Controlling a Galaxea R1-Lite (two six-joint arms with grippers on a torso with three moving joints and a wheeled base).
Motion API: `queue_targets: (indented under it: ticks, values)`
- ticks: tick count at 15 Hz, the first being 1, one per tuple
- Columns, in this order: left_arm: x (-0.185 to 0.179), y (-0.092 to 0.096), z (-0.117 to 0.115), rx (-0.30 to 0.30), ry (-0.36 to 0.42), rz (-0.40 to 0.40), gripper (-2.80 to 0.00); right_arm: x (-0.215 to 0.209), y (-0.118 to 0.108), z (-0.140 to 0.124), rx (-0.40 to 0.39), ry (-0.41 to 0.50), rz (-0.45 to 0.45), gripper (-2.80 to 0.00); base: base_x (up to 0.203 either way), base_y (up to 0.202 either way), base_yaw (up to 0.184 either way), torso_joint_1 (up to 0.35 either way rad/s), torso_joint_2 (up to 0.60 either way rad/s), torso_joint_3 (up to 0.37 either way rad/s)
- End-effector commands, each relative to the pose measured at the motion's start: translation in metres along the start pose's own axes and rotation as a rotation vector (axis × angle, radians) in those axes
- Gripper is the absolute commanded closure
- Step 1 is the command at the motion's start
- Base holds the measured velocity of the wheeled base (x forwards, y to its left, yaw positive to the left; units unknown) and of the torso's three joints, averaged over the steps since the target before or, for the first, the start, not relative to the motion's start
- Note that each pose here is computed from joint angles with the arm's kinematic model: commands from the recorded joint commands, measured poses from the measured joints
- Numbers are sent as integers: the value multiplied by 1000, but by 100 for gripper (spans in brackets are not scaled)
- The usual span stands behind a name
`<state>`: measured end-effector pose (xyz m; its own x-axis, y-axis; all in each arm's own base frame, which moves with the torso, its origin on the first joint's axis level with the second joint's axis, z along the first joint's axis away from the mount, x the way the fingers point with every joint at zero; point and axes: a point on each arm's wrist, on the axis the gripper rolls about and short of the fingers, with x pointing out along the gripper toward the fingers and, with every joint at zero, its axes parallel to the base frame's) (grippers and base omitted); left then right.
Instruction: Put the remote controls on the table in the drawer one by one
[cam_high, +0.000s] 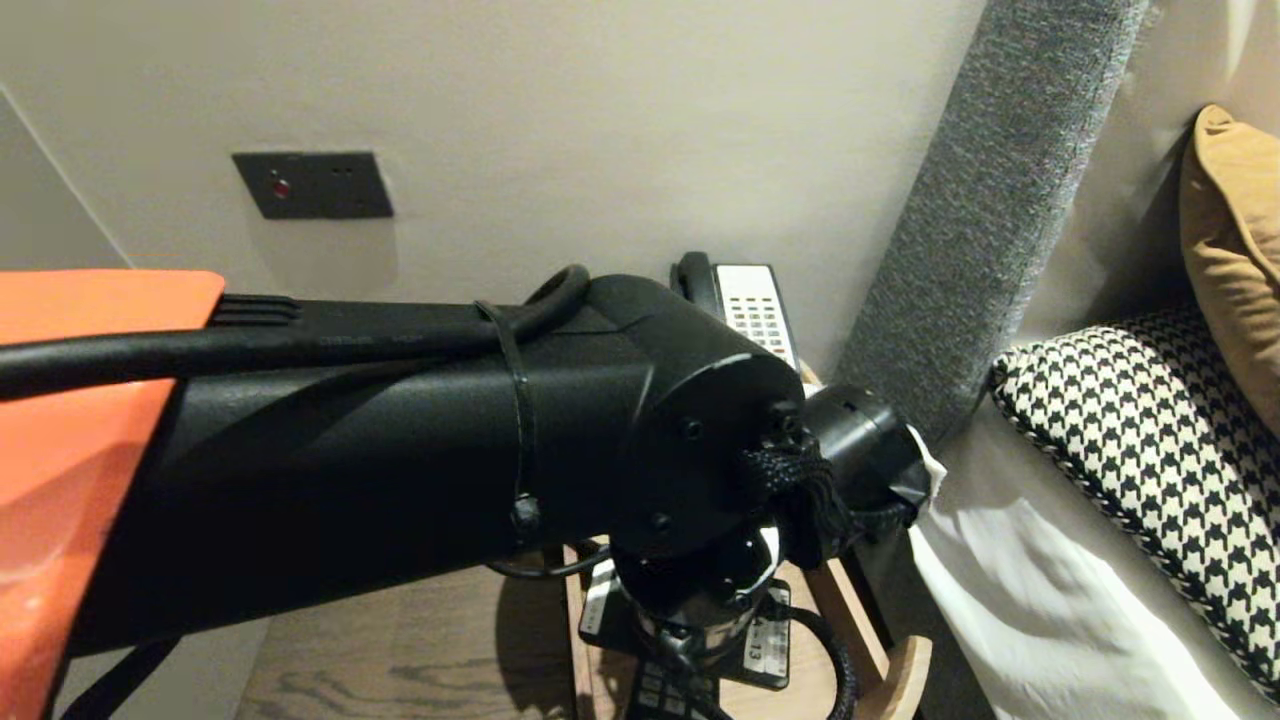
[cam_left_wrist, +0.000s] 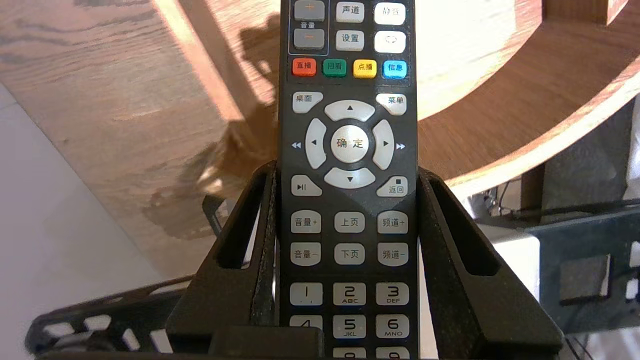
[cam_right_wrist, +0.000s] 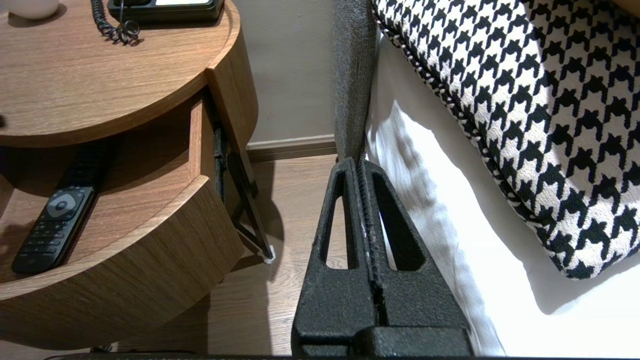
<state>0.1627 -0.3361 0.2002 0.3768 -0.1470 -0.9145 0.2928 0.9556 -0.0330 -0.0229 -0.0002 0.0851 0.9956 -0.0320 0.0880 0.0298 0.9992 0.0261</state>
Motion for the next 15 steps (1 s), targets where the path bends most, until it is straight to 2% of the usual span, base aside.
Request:
queue_targets:
  ticks: [1, 6, 10, 15]
  values:
    - [13, -7, -1, 10, 12, 14, 0, 2, 0, -11, -1, 39, -1, 0, 0, 0, 0, 0, 0, 0]
    - [22, -14, -4, 26, 23, 6, 0, 2, 0, -11, -1, 39, -1, 0, 0, 0, 0, 0, 0, 0]
    - [25, -19, -6, 37, 59, -41, 0, 2, 0, -11, -1, 39, -1, 0, 0, 0, 0, 0, 0, 0]
    - [32, -22, -5, 89, 64, -48, 0, 2, 0, -11, -1, 39, -1, 0, 0, 0, 0, 0, 0, 0]
